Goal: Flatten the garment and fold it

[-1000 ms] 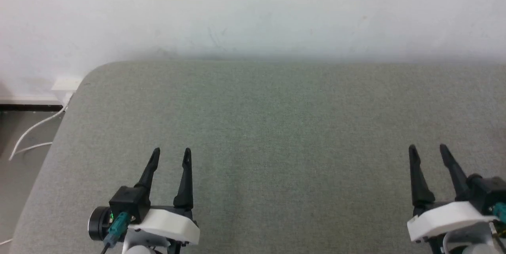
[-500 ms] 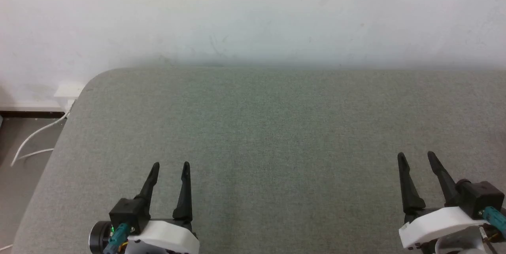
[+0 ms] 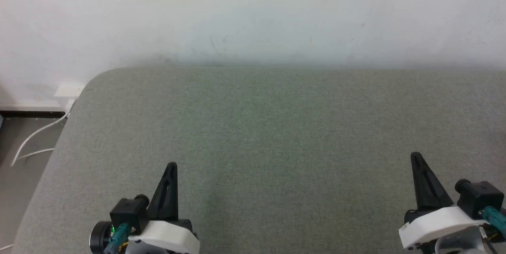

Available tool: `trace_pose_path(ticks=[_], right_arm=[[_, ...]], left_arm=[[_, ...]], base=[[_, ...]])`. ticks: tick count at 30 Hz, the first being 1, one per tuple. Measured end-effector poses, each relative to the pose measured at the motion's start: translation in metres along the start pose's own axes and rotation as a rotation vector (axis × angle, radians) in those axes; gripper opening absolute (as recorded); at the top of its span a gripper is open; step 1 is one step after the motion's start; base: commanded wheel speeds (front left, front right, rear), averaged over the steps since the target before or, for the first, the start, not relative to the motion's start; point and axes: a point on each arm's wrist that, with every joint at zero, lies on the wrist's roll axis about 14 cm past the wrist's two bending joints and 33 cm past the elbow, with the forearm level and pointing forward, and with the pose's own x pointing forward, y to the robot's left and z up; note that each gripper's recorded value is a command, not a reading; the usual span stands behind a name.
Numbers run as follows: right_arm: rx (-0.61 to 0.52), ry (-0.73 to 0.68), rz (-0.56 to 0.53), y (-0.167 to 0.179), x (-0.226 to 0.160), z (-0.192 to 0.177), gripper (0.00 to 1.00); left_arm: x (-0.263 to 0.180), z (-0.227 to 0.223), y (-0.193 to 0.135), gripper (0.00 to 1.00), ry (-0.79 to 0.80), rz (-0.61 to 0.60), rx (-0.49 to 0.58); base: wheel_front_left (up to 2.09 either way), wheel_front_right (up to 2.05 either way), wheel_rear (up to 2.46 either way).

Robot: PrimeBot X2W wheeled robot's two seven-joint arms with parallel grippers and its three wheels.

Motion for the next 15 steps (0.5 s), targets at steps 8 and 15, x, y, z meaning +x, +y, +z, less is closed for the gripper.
trace_pose_path(ticks=[8, 15], right_arm=[[-0.002, 0.008, 0.003, 0.0008, 0.0003, -0.0013, 0.00], [-0.007, 0.014, 0.008, 0.0024, 0.0008, -0.0022, 0.00]], left_arm=[[0.0003, -0.0007, 0.0005, 0.00, 0.007, 0.001, 0.002], [0.0008, -0.0008, 0.0014, 0.00, 0.015, 0.003, 0.011]], base=[[0.00, 0.00, 0.00], [0.00, 0.00, 0.00]])
